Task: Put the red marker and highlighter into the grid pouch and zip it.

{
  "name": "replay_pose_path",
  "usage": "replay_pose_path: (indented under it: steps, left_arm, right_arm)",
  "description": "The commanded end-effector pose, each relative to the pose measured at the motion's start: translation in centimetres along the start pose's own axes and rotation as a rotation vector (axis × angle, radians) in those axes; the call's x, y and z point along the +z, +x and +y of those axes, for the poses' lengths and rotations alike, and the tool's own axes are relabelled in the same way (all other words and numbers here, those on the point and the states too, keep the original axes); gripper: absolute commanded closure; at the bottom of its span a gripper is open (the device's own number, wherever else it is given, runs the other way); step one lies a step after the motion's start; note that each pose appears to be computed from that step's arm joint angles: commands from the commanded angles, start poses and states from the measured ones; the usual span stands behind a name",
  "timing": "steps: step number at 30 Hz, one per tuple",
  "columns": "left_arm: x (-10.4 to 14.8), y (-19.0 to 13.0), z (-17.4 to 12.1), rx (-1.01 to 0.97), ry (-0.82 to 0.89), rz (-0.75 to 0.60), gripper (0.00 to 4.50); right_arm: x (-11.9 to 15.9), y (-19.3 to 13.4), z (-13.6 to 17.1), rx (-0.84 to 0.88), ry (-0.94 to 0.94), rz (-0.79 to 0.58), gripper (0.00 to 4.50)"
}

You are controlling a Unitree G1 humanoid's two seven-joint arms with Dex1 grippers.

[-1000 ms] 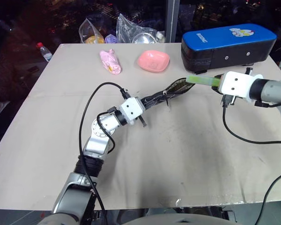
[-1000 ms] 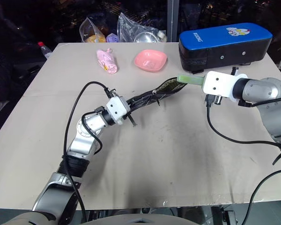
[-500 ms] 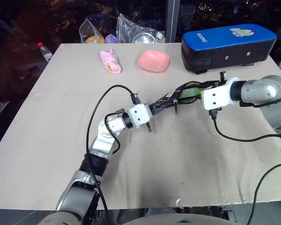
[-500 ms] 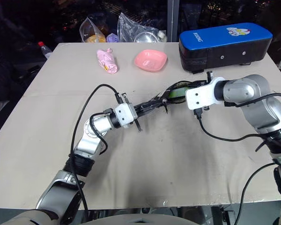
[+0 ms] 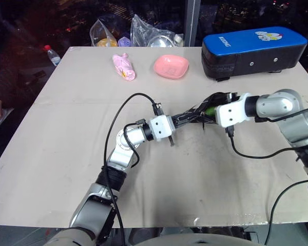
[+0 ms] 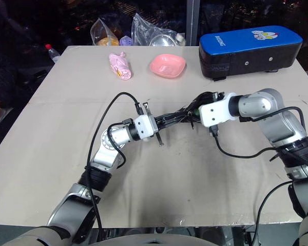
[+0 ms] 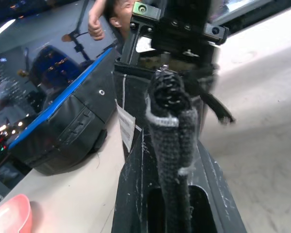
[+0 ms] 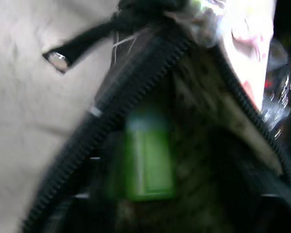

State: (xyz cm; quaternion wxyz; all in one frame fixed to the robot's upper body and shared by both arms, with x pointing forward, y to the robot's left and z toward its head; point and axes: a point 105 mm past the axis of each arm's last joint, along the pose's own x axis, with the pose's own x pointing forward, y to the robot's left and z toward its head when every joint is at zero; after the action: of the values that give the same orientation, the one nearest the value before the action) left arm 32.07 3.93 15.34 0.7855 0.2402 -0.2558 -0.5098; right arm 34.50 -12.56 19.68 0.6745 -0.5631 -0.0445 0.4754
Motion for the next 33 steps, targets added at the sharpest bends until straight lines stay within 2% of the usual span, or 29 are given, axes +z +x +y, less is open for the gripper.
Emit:
replay_pose_path:
  steps: [1, 5, 9, 12, 15, 19, 23, 26, 31, 32, 33]
  left_arm:
    - [0.3, 0.1, 0.4, 0.046, -0.009, -0.014, 4.50]
    - [0.2, 0.2, 0.2, 0.067, -0.029, -0.009, 4.50]
    - [0.1, 0.3, 0.0, 0.079, -0.048, -0.011, 4.50]
    - [0.1, 0.5, -0.2, 0.082, -0.060, -0.013, 4.50]
    - [0.3, 0.7, -0.5, 0.075, -0.066, -0.018, 4.50]
    - [0.6, 0.9, -0.9, 0.062, -0.069, -0.027, 4.50]
    - [0.7, 0.7, -1.5, 0.049, -0.074, -0.024, 4.50]
    - [0.7, 0.6, -1.6, 0.048, -0.074, -0.018, 4.50]
    - [0.7, 0.7, -1.8, 0.051, -0.072, -0.013, 4.50]
    - [0.7, 0.7, -1.8, 0.051, -0.072, -0.013, 4.50]
    - [0.7, 0.7, -1.9, 0.052, -0.073, -0.013, 4.50]
  right_arm:
    - [1.4, -4.1, -3.0, -0.152, 0.257, -0.109, 0.89]
    - [2.4, -6.8, -2.1, -0.163, 0.563, -0.198, 0.89]
    - [4.6, -7.7, 2.0, -0.002, 0.888, -0.290, 0.89]
    - [4.7, -6.6, 5.2, 0.066, 1.055, -0.250, 0.89]
    - [3.6, -4.3, 6.5, 0.008, 1.208, -0.189, 0.89]
    - [3.3, -2.0, 7.0, -0.040, 1.285, -0.183, 0.89]
    - [4.0, -0.5, 5.8, -0.083, 1.322, -0.243, 0.89]
    - [5.1, 0.0, 5.0, -0.073, 1.335, -0.307, 0.89]
    - [5.5, 0.3, 4.4, -0.072, 1.351, -0.338, 0.89]
    - [5.5, 0.3, 4.4, -0.073, 1.354, -0.339, 1.40]
    - [5.5, 0.3, 4.4, -0.073, 1.356, -0.340, 1.64]
